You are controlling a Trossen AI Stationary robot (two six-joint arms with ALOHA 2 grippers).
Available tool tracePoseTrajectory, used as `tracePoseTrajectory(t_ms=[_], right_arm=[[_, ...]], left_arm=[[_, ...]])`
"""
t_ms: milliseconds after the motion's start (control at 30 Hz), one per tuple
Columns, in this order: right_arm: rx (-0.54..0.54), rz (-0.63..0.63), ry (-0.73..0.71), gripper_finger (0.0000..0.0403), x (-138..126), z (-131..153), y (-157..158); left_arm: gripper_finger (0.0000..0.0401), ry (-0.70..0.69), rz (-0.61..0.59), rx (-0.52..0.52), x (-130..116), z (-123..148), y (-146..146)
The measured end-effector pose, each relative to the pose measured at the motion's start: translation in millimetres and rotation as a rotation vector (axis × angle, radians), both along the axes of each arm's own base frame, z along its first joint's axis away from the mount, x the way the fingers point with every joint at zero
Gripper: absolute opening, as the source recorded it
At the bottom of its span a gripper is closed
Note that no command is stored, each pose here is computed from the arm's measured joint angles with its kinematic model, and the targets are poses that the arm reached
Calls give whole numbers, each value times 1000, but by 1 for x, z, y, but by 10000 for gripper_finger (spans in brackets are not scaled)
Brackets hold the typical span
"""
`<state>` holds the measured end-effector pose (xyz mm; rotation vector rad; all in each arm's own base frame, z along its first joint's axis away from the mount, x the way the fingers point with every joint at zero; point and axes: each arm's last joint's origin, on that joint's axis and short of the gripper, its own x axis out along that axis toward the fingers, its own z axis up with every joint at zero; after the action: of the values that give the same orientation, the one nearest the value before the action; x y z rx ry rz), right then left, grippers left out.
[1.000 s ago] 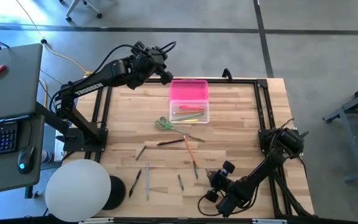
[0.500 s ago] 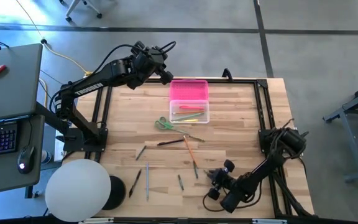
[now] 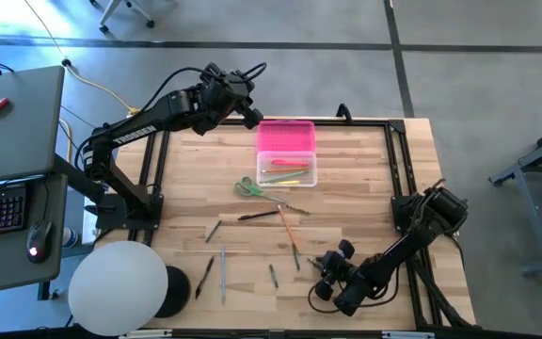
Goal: Pick & place school supplies into a supply box
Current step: Put the bottom green crayon into the supply box
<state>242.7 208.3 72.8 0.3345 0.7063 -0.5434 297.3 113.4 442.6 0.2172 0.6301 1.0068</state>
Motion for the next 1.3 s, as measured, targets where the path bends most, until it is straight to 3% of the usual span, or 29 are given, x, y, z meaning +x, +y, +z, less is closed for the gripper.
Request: tracePoseTrajectory(t_ms=[633,1000,1133,1300], right_arm=[[31,12,0,71,7,-2,-5],[-7,22,-34,71,1,-3,1],[-47,22,-65,71,-2,-15,6],[-194,31,-182,71,-13,-41,18]], left_arm=[[147,-1,-1,-2,0,0,0],[147,-1,-1,-2,0,0,0],[147,-11,5,-11,0,-1,0],[147,-3,6,-15,-1,-1,0]])
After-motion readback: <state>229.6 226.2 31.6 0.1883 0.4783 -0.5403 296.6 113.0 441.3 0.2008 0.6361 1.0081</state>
